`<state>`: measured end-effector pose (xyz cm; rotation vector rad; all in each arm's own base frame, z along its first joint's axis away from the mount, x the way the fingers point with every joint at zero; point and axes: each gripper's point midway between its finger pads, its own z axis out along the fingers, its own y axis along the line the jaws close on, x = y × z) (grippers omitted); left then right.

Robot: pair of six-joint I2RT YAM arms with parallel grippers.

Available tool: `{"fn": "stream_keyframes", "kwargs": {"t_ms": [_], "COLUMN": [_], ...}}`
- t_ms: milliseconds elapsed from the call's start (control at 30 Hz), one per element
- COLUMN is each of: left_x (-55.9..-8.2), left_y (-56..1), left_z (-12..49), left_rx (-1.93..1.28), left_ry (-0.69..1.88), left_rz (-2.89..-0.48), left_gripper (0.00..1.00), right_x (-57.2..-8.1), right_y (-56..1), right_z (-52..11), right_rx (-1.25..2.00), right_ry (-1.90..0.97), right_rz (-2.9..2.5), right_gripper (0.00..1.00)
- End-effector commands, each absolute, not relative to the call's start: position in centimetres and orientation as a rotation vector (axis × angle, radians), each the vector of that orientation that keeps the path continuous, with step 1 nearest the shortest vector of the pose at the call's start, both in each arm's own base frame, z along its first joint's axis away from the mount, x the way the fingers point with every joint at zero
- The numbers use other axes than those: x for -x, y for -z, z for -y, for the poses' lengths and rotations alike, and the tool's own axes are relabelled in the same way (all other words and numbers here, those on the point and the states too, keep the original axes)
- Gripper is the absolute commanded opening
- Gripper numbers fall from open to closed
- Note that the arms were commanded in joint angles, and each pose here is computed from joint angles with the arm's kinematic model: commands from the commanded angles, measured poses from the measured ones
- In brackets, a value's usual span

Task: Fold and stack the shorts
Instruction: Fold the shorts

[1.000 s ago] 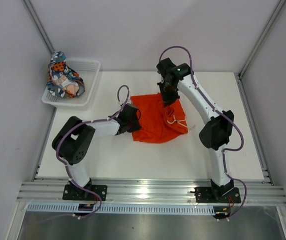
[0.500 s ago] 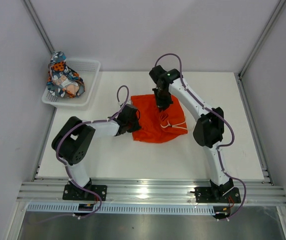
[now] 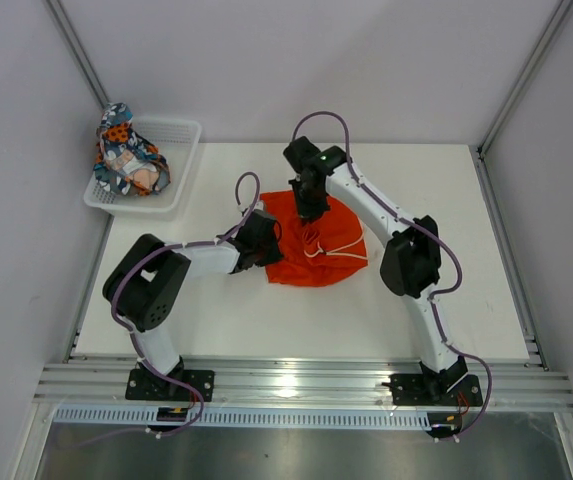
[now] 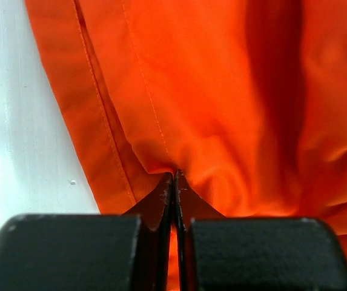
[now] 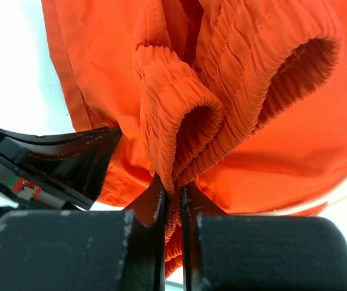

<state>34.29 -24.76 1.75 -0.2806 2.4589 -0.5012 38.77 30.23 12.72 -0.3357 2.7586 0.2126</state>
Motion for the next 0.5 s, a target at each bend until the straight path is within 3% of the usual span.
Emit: {"fn": "stream_keyframes", "kwargs": {"t_ms": [0,100,133,233,467], "left_x": [-33.3,-33.3,-33.4,-33.5,-33.5], "left_y": [-1.7,-1.9,-1.9,-2.6,-4.6], "left_z": [24.4,24.3,24.3,24.3,23.8], "left_rx": [0.278,0.276,0.276,0.265,0.239], "left_ry": [0.467,0.461,0.46,0.465,0.439], "left_rz": [-2.482,-2.482,-2.482,-2.471,-2.458], "left_gripper": [0.04,0.04,0.04,0.05,0.07], "right_x": [-38.7,-38.4,-38.2,-37.6,-37.1], "right_y": [-12.1,-11.6,-11.6,-12.0,-16.6], "right_z": [-32.4,-32.9,-33.0,-34.0,-35.7], "right_rx": [0.389,0.425,0.435,0.47,0.435], "right_ry": [-0.273,-0.275,-0.269,-0.375,-0.766], "right_rz": [-2.735,-2.736,-2.731,-2.715,-2.602], "right_gripper": [0.06,0.14,0.39,0.53,0.56]}}
